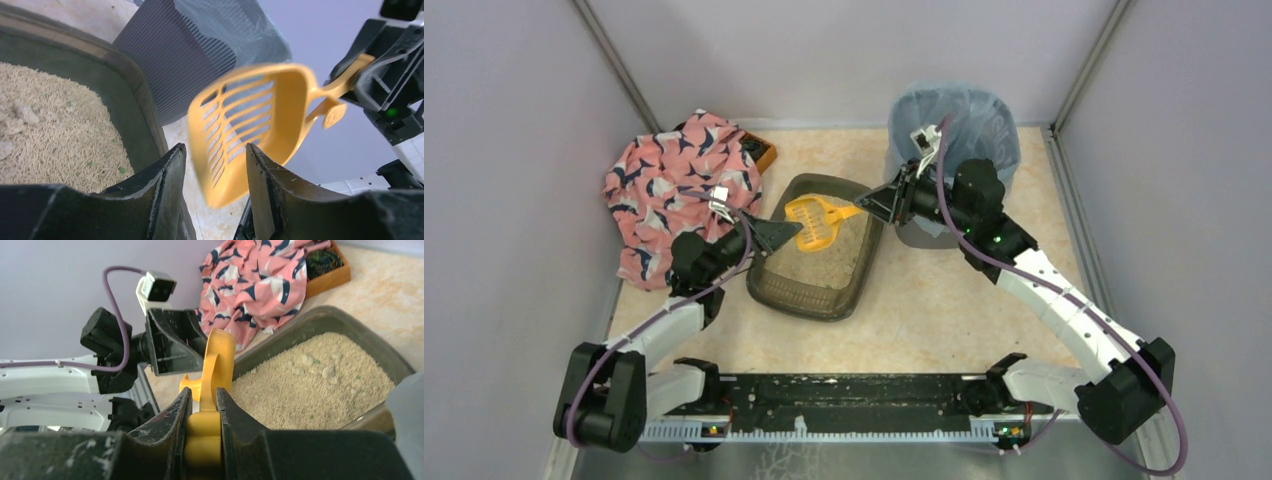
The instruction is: Clean the litter box
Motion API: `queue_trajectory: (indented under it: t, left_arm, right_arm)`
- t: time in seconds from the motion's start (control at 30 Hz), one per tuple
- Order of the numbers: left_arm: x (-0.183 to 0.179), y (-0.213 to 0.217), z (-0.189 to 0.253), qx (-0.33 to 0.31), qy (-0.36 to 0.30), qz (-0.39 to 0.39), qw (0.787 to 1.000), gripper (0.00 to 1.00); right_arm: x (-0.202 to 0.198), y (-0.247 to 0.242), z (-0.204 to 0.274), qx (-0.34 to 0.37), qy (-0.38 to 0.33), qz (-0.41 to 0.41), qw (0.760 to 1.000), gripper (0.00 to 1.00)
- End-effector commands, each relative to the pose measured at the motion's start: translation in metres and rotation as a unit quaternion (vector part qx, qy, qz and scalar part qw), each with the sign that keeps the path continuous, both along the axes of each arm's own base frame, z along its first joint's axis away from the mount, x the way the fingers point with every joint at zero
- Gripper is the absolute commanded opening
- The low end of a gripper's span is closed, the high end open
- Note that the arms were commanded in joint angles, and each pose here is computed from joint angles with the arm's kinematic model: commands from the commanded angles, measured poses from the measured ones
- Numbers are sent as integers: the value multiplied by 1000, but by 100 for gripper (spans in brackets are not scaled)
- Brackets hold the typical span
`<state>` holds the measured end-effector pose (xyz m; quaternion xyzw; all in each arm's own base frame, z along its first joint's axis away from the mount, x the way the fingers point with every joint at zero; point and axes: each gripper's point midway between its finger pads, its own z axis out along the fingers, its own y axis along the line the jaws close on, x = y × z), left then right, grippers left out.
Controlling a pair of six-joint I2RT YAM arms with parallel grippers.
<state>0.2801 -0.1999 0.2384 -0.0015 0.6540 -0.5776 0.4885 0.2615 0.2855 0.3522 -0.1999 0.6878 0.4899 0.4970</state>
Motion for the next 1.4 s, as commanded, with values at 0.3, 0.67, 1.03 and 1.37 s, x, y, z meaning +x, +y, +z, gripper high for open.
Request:
queue_trajectory:
  t: [0.3,0.67,1.03,1.37]
  left_arm:
    - [-9,-22,23,-39,-39,-55,997,30]
    - [-21,-30,23,-64,-44,-73,994,0]
    - [-23,-30,28,-86,-47,-79,992,0]
    - [-16,-31,32,-95,-46,-79,991,0]
  right_arm:
    - [-15,11,10,31,-11,37,999,0]
    - [-7,11,5,30,-13,19,999,19]
    - [-9,3,15,40,-42,4,998,41]
    - [-18,-9,25,34,-65,-10,997,33]
